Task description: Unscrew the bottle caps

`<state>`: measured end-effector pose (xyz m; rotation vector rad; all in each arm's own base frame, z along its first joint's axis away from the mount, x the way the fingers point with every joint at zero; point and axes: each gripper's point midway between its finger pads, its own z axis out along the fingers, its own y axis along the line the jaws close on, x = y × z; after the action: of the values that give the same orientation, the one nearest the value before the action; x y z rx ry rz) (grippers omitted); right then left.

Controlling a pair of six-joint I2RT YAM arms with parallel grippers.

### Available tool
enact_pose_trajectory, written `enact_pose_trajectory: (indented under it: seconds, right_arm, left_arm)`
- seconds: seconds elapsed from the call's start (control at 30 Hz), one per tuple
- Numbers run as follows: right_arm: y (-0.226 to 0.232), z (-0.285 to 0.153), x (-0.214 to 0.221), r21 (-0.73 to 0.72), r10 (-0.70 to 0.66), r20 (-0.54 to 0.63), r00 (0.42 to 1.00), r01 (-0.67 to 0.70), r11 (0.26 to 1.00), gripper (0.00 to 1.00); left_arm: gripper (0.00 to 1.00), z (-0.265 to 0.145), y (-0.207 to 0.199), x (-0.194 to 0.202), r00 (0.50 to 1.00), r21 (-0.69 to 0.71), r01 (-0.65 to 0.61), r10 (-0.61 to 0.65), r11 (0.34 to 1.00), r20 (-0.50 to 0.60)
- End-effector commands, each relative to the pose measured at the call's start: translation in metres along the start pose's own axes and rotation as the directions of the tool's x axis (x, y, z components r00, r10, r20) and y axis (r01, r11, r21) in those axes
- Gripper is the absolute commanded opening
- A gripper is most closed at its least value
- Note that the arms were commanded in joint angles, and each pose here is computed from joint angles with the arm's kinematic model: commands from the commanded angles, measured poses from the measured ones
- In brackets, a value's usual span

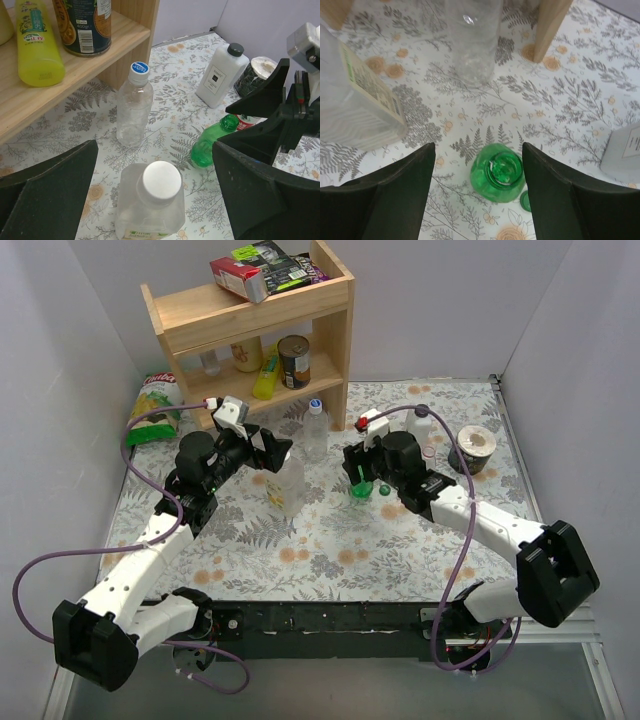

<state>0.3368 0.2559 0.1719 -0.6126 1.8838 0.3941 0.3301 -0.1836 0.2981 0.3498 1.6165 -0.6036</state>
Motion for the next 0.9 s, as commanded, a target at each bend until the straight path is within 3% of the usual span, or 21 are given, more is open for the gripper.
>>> enact_pose_trajectory:
  seconds: [0.0,0.13,0.2,0.23,0.3,0.37,0.6,0.87]
  right_arm:
    - [0.019,-0.019,-0.079,-0.095,0.043,0.143,0.989,-0.029,0.995,0.77]
    - [0.020,-0.009,-0.116,-0.110,0.091,0.159,0.983,-0.074,0.991,0.79]
    - [0.019,0.011,-0.111,-0.099,0.102,0.099,0.990,-0.092,0.991,0.79]
    - [0.018,0.012,-0.137,-0.104,0.108,0.140,0.984,-0.094,0.990,0.78]
    - [0.017,0.034,-0.129,-0.098,0.104,0.086,0.991,-0.095,0.991,0.78]
    - [0.018,0.044,-0.147,-0.104,0.100,0.109,0.989,-0.089,0.991,0.77]
    - [0.019,0.105,-0.138,-0.094,0.099,0.060,0.993,-0.093,0.991,0.75]
    - [0.007,0.136,-0.125,-0.038,0.101,0.045,0.994,-0.099,0.994,0.74]
  left_arm:
    - [0.98,-0.002,0.000,-0.009,0.999,0.001,-0.011,0.011,1.000,0.035]
    - [0.98,0.005,0.012,-0.004,0.999,-0.048,-0.030,0.031,0.998,0.025]
    - [0.98,0.010,0.020,-0.001,0.999,-0.083,-0.037,0.039,0.996,0.014]
    - [0.98,0.011,0.021,-0.002,0.999,-0.088,-0.040,0.042,0.995,0.015]
    - [0.98,0.014,0.022,0.001,0.999,-0.092,-0.040,0.041,0.995,0.004]
    - [0.98,0.015,0.023,-0.001,0.999,-0.094,-0.040,0.041,0.995,0.003]
    - [0.98,0.018,0.027,0.010,0.999,-0.105,-0.042,0.038,0.994,-0.034]
    - [0.98,0.020,0.029,0.015,0.997,-0.111,-0.055,0.049,0.992,-0.054]
